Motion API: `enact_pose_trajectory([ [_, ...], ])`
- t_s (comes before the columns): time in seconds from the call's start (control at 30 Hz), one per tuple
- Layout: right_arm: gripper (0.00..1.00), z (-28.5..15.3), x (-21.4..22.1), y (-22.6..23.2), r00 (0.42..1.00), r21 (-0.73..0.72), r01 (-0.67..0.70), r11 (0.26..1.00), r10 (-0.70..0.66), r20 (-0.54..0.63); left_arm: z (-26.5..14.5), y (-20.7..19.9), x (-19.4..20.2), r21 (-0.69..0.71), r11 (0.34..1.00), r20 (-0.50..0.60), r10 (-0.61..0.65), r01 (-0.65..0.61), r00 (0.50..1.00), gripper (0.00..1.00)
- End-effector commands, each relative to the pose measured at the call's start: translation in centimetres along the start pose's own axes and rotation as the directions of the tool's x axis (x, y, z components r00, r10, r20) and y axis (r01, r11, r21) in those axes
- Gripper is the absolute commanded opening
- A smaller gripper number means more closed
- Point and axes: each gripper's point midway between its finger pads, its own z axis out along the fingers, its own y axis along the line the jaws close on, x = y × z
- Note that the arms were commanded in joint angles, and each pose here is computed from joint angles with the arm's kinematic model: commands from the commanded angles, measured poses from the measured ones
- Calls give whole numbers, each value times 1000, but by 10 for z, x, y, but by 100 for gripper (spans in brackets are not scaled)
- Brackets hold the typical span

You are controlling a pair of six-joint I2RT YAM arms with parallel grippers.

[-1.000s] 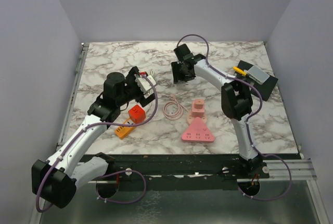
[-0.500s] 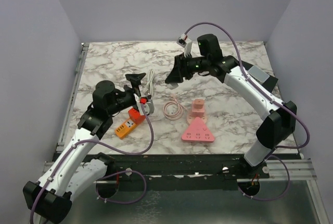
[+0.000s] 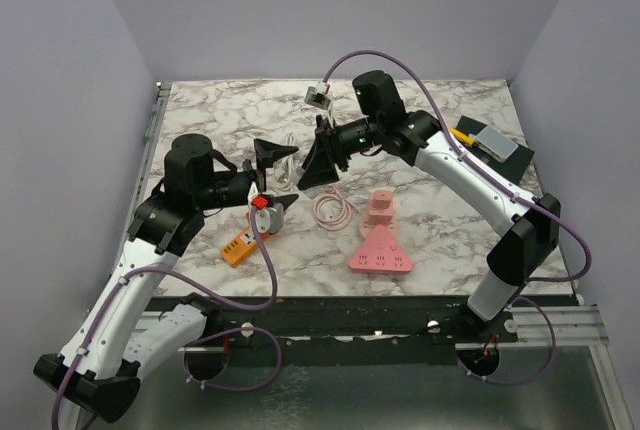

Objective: Insert the plug
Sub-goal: Pick up the plug from the center of the board.

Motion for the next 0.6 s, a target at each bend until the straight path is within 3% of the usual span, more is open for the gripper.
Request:
enact_pose_trajectory([
  [0.0,31,2,-6,27,999,-113,35,993,-35,-2,-5,-54,3,252,968,11,-1,-2,1000,93],
  [0.3,30,6,-8,44,999,-185,50,982,-52,-8,-2,-46,-1,273,961,39,30,-39,999,68],
  [0.47,30,17,-4,41,998,-185,34,982,-42,-42,0,-39,-17,269,963,81,-18,-4,997,61],
  [0.57,30,19,-6,43,998,-196,39,980,-48,-41,-1,-43,-14,273,962,70,-20,0,997,48],
])
